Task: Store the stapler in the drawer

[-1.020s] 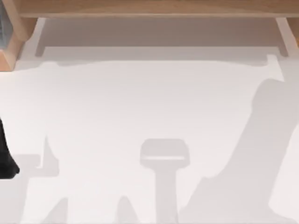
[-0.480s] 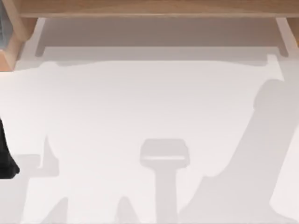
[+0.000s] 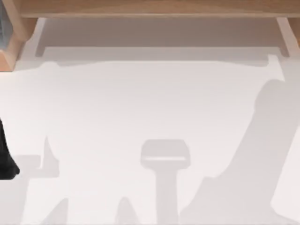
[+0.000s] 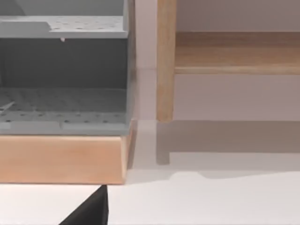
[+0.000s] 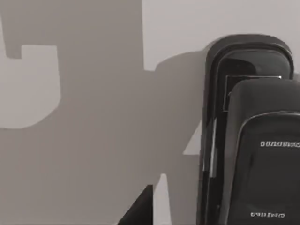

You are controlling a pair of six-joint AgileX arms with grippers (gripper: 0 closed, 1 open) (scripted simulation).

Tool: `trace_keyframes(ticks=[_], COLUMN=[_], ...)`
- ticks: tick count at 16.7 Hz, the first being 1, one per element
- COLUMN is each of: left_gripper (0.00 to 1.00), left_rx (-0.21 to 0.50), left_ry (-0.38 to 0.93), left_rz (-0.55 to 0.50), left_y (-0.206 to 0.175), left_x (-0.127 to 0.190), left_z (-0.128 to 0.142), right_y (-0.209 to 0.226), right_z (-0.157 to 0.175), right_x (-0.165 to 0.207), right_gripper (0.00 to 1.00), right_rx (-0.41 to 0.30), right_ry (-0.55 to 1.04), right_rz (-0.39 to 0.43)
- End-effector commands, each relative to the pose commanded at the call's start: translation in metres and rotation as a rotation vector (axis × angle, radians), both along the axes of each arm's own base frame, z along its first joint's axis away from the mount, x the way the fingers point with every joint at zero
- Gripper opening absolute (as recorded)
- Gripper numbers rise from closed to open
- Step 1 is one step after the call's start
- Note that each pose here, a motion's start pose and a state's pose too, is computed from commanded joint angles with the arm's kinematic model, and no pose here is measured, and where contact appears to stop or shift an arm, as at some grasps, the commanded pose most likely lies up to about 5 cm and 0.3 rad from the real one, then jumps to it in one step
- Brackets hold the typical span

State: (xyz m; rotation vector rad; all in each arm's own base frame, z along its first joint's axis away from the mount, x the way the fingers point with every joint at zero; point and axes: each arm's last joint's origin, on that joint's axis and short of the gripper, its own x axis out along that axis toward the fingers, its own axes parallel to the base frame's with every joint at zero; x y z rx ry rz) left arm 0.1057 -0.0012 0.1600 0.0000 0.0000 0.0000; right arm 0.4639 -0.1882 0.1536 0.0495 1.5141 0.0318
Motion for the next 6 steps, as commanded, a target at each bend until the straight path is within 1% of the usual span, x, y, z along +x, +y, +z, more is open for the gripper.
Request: trace_keyframes(ticks=[1, 6], left_gripper=[1.00, 1.00], left_rx=[0.000, 0.000], left_ry=[0.000, 0.000], left_rz=[0.000, 0.000], left_y=[0.0000, 0.0000], left_x=[0.0000, 0.0000], left_z=[0.0000, 0.0000], right_y=[0.0000, 0.0000], right_z=[0.0000, 0.0000], right_x=[0.0000, 0.0000], right_gripper=[1.00, 1.00], right_rx=[0.000, 0.000], right_ry=[0.000, 0.000], right_rz=[0.000, 0.000])
